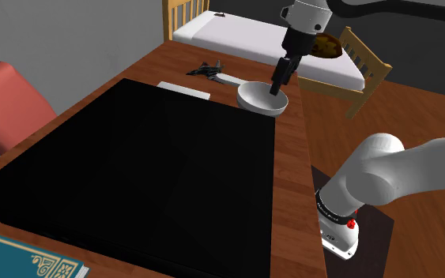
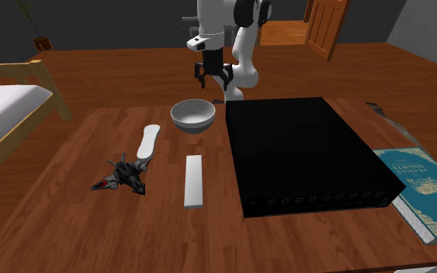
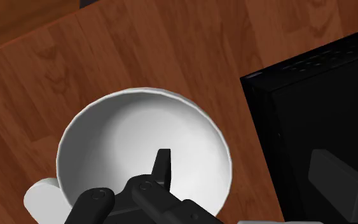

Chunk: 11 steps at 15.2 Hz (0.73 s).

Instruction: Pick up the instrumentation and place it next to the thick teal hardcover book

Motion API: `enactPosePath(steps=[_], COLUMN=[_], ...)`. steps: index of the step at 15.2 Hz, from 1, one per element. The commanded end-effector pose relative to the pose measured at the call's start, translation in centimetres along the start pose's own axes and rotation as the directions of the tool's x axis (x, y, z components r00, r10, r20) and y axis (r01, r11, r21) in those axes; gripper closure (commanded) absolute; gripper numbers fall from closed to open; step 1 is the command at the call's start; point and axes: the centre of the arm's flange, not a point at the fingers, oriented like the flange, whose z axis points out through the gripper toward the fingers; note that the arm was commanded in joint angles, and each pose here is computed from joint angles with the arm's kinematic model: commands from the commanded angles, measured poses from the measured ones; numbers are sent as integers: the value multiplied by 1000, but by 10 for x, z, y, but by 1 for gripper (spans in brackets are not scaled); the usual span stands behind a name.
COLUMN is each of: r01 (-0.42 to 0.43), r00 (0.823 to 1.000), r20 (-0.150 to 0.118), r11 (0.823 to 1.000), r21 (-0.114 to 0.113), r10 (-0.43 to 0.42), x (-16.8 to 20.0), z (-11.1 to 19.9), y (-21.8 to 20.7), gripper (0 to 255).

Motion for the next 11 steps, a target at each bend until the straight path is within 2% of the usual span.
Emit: enactPosePath(steps=[1,11], r01=[0,65], r00=[1000,998], r20=[0,7], r11=[1000,998], r21=[0,-5], r10=[0,-65], x=[0,125], z=[0,44], y=[0,-4], gripper=[0,0])
